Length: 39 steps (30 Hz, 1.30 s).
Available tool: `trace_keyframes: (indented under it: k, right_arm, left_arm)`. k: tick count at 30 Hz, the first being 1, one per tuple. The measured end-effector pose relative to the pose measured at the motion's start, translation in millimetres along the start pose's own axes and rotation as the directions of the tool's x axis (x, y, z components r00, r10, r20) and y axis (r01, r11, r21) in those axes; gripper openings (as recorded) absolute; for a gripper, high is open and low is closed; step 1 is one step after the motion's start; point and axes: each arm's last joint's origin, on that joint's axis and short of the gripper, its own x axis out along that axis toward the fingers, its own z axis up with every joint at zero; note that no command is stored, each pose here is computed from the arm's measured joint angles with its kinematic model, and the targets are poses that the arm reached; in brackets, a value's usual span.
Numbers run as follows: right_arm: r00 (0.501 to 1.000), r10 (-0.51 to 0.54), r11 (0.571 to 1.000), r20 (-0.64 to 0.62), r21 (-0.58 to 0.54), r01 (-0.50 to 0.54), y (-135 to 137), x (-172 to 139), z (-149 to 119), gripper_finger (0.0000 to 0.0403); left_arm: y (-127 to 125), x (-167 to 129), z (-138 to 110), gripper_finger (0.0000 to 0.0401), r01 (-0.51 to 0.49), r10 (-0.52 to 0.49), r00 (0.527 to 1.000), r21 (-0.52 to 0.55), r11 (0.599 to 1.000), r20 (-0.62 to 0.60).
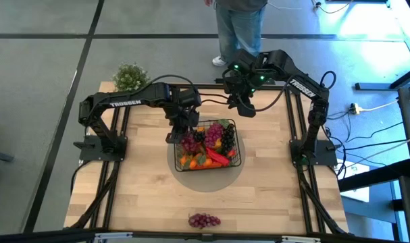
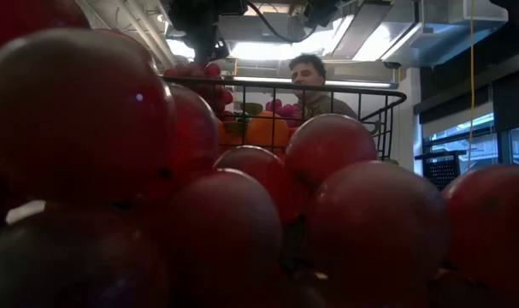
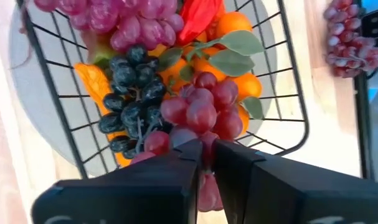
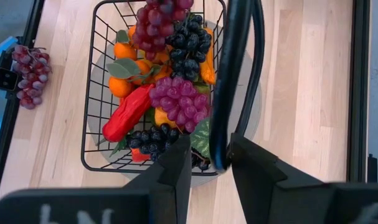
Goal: Build produce basket
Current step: Put the left red grape into the basket, then put the red grape into the basket
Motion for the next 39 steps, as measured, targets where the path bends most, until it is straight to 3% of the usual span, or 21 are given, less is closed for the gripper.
trace_keyframes:
  k: [15, 21, 32, 39]
  right_arm:
    - [1.0, 0.001, 1.0, 0.0, -0.004, -0.001, 0.0, 0.0, 0.0, 0.01]
    - [1.0, 0.005, 0.998, 0.022, -0.056, -0.004, 3.6, -7.3, -1.6, 0.01]
    - [0.993, 0.031, 0.992, 0.118, -0.121, -0.017, 40.4, -47.1, -13.2, 0.01]
    - [0.997, 0.067, 0.995, -0.029, -0.073, -0.069, 79.9, -13.9, -13.6, 0.01]
  left_arm:
    - [3.7, -0.7, -0.7, 0.0082, -0.048, 0.049, 0.999, 0.033, 0.998, -0.009]
    - [12.6, -9.1, -7.5, 0.008, -0.062, 0.061, 0.998, -0.072, 0.995, -0.019]
    - [5.7, -59.2, -26.8, 0.0078, -0.258, 0.276, 0.96, -0.223, 0.94, 0.053]
    - [-10.2, -93.1, -41.7, 0.0078, -0.292, 0.333, 0.931, -0.241, 0.926, 0.149]
